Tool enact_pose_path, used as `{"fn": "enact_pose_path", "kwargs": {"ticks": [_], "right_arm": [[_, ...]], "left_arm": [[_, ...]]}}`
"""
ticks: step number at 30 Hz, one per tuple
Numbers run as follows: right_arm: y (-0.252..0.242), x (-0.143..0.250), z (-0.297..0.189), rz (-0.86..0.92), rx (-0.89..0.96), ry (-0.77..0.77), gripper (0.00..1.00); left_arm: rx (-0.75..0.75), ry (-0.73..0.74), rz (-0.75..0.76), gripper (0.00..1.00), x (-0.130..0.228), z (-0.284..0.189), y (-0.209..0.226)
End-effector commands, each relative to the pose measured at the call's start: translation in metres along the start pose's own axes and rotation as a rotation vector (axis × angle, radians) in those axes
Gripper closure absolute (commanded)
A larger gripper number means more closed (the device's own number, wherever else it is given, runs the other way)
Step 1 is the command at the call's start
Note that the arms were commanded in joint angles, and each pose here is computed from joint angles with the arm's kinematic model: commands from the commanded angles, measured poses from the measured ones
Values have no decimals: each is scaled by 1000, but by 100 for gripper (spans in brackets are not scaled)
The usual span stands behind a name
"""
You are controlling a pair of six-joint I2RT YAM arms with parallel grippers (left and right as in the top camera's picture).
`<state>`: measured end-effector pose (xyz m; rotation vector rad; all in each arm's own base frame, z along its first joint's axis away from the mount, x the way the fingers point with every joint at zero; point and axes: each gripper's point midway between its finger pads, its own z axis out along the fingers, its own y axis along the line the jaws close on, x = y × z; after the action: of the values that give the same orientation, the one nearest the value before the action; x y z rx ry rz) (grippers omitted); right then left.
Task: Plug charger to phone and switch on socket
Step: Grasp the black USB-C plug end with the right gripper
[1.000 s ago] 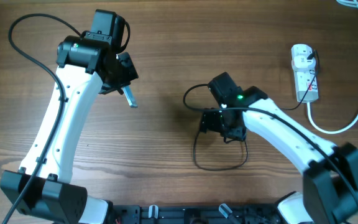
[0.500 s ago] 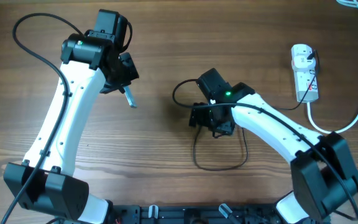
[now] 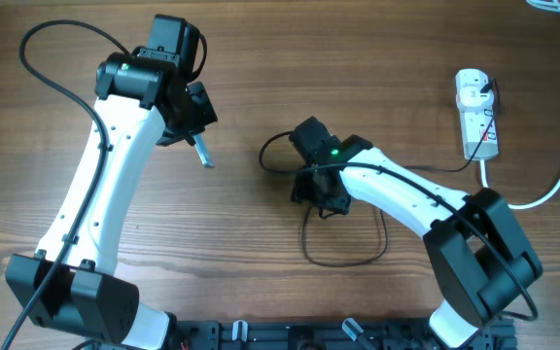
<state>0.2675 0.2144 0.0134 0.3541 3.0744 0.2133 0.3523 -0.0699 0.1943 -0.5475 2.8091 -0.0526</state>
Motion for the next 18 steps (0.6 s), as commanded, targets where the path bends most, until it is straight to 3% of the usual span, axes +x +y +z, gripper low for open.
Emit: {"fn": "enact_pose_path", "kwargs": {"ticks": [1, 4, 14, 18], "right_arm": [[-5, -7, 8, 25, 47, -28, 49], [-4, -7, 13, 25, 48, -26, 56], [-4, 2, 31, 27, 52, 40, 60], [-4, 3, 31, 27, 51, 45, 75]], "left_arm": [[-10, -9, -15, 96, -2, 1, 1], [-8, -12, -15, 96, -3, 1, 1], [-7, -14, -16, 96, -3, 1, 0], [-7, -14, -16, 96, -3, 1, 0]]}}
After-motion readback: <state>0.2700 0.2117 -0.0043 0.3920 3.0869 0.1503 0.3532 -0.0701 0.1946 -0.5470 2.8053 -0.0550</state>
